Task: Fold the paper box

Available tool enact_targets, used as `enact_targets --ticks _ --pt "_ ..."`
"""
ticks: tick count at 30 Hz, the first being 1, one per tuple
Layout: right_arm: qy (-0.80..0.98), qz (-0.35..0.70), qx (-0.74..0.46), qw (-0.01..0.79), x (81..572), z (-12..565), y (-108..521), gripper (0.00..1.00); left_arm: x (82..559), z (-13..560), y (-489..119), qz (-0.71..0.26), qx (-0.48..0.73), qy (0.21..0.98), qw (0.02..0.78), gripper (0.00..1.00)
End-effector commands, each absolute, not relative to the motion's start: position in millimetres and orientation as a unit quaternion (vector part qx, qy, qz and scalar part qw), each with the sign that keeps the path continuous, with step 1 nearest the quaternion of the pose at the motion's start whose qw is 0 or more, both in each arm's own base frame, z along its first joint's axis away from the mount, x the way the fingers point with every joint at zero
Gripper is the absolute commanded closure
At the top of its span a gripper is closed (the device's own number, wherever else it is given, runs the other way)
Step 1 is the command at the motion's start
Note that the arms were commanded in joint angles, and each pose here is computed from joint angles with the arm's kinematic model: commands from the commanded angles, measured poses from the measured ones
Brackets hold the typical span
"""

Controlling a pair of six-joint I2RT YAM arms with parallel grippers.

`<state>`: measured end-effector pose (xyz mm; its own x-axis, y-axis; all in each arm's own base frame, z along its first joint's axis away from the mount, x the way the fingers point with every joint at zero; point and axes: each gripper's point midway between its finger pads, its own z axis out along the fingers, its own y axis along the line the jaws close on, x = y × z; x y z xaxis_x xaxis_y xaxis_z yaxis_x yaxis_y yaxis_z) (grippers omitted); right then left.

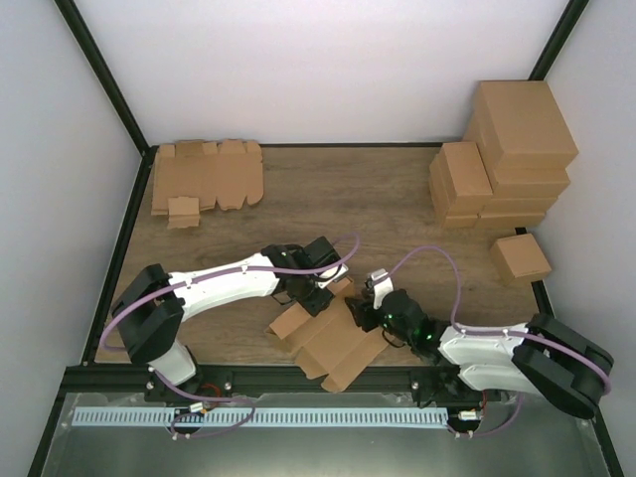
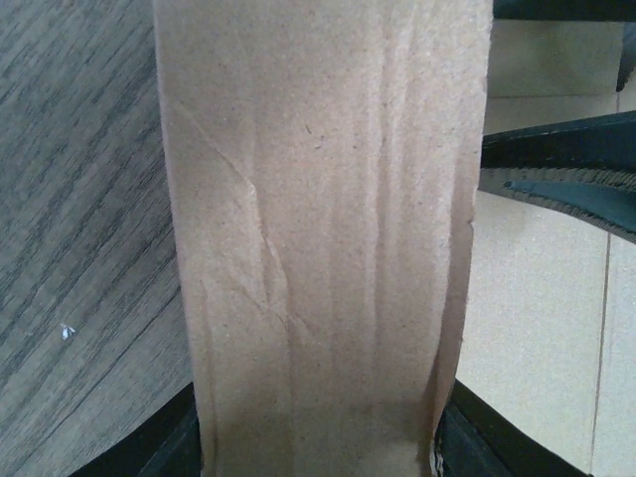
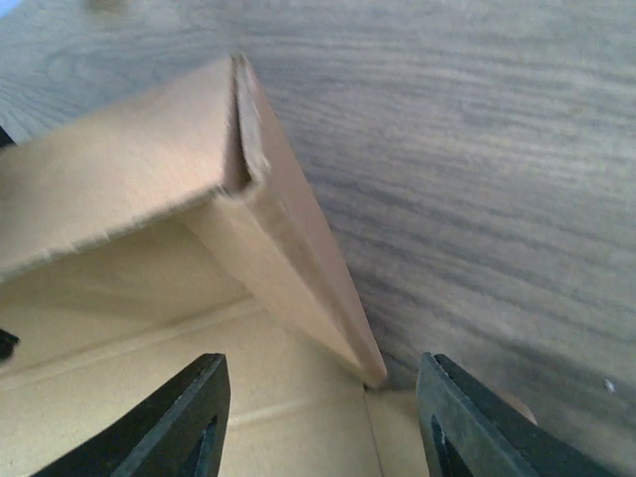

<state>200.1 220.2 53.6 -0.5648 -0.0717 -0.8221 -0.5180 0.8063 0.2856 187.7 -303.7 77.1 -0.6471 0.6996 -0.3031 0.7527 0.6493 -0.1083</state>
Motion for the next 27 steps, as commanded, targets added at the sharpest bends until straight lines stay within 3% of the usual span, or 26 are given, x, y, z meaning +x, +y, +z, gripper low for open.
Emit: enact_targets --ticks 1,5,15,27 --pt "0.810 0.277 -0.164 0.489 215 82 232 0.44 182 73 -306 -0.120 0.427 0.890 0.101 0.52" --pt "0.796 0.270 -0.195 0.506 221 89 243 0.44 179 73 -305 -0.119 0.438 0.886 0.093 0.52" --pt "0.769 0.272 -0.247 0.523 225 95 264 0.57 172 77 -312 -0.143 0.446 0.879 0.084 0.52" --pt "0.785 0.226 -0.210 0.537 242 85 253 0.85 168 85 -322 -0.175 0.436 0.879 0.079 0.52"
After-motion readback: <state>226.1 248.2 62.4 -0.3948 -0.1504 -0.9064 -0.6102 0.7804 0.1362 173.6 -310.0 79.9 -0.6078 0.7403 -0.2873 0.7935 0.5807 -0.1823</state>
